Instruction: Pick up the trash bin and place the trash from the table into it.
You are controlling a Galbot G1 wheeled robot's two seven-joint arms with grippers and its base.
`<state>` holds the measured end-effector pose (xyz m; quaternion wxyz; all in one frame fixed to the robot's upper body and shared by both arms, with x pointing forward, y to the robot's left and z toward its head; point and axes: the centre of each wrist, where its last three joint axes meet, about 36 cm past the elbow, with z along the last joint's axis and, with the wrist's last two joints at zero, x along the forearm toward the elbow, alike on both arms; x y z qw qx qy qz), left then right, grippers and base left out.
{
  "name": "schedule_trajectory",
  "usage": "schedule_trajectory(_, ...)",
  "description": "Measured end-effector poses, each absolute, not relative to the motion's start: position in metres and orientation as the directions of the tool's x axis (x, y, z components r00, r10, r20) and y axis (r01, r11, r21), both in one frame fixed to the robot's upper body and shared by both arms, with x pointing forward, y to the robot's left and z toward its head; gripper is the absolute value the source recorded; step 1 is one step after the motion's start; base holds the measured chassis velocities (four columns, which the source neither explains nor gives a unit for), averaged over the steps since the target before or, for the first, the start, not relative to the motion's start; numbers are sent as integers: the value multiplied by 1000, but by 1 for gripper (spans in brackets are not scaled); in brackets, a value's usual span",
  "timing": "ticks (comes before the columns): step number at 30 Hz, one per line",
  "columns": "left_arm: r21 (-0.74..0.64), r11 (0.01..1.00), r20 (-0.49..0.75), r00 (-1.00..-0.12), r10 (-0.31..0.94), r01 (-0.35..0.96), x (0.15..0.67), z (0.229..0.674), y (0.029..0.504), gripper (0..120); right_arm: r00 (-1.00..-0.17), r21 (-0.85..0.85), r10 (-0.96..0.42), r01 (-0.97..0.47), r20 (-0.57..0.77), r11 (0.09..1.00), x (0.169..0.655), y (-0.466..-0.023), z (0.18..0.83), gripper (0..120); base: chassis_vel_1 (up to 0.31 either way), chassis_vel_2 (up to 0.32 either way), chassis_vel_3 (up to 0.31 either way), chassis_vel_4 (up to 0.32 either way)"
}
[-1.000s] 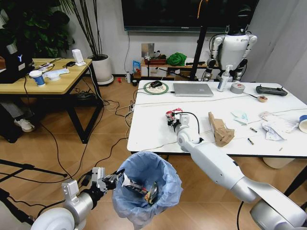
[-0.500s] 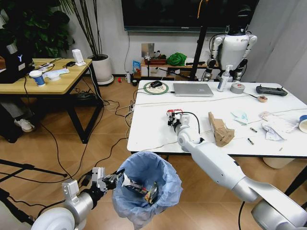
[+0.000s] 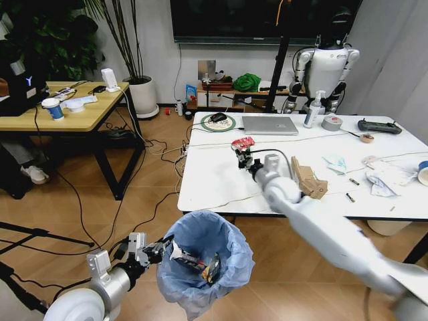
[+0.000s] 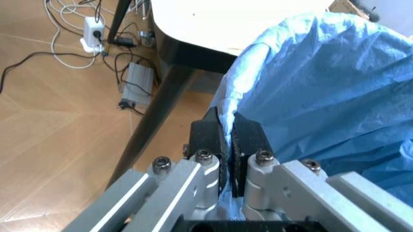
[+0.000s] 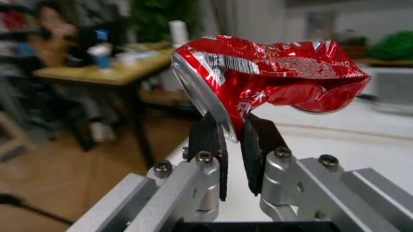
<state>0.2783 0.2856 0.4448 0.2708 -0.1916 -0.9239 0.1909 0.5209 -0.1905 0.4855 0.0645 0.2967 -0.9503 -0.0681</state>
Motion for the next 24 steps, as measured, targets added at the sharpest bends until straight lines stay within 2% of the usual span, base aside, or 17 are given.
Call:
schedule_trajectory(1,-456,854,427,-780,457,251,278,445,286,0,-816,168,-573,-555,82,815,521,-190,485,5,0,0,0,0)
schedule_trajectory(3,-458,853,426,-780,459,252,278,445,285,0,-749,192,-661,-643,44,742,496,-197,497,5,0,0,0,0)
schedule_trajectory(6,-457,852,423,-780,461,256,279,446,284,0,-586,210,-810,-791,4,574,444,-224,515,5,0,0,0,0)
schedule_trajectory(7,-457,852,423,-780,462,257,279,446,284,0,-569,207,-822,-804,3,557,439,-226,516,5,0,0,0,0)
schedule_trajectory(8,-456,851,419,-780,464,261,279,448,283,0,-489,194,-872,-854,16,483,417,-233,517,5,0,0,0,0)
schedule_trajectory(9,-456,851,419,-780,464,261,279,448,283,0,-489,194,-872,-854,16,483,417,-233,517,5,0,0,0,0)
schedule_trajectory(13,-454,852,409,-788,459,260,278,454,283,0,-310,210,-948,-924,75,319,364,-237,511,5,0,0,0,0)
schedule_trajectory(19,-458,850,401,-794,458,259,276,457,281,0,-253,256,-957,-925,140,282,340,-234,494,5,0,0,0,0)
schedule_trajectory(24,-463,849,397,-797,455,254,276,457,280,0,-248,247,-956,-927,157,281,339,-232,496,5,0,0,0,0)
